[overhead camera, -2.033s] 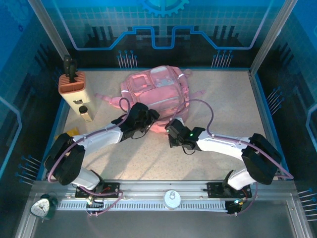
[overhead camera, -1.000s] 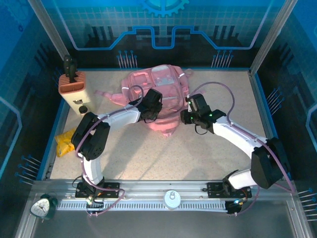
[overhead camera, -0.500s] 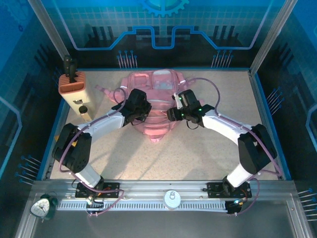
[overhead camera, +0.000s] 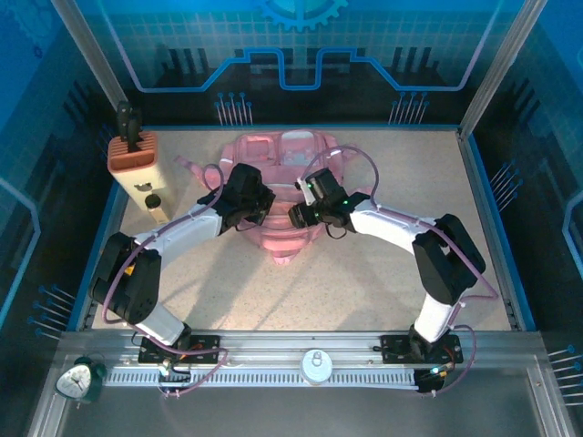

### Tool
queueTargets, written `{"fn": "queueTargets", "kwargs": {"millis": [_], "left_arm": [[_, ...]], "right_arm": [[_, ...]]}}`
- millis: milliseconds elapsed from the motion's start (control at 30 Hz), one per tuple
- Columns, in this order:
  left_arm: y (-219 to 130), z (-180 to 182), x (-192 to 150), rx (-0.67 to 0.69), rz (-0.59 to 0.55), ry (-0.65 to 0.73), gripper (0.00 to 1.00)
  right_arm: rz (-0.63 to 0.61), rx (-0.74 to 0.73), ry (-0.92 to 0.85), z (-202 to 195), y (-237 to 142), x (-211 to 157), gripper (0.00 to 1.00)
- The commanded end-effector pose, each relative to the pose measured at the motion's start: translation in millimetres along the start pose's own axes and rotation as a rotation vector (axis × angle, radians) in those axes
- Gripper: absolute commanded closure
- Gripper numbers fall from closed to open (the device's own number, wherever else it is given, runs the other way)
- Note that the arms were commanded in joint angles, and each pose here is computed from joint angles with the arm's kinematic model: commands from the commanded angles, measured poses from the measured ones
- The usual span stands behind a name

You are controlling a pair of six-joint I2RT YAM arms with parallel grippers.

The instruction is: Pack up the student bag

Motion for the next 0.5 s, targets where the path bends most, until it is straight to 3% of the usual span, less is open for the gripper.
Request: {"fn": "queueTargets", "kwargs": {"millis": [0,467], "left_arm": [[-14.0,-18.7,-2.5,-0.096,0.029,0.024,1.0],[-20.0,-19.8,-0.3,-0.089,0.009,0.042,1.0]], "right_arm": [[-0.059,0.03,0.011,5.2,5.2,17.1,0.42],[-0.077,-0.019,-0.035,-0.6,8.4,11.7,0.75]]}}
Point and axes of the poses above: each hand's point on the last joint's axis, 136 mm out from that joint toward the fingers, its own y axis out along the fingers, its own z axis along the line the jaws close on, x = y × z, the point moved 7 cm from there along -y, back along the fingers, and after that the axes turned 1 degree about y, right-handed, at the moved point
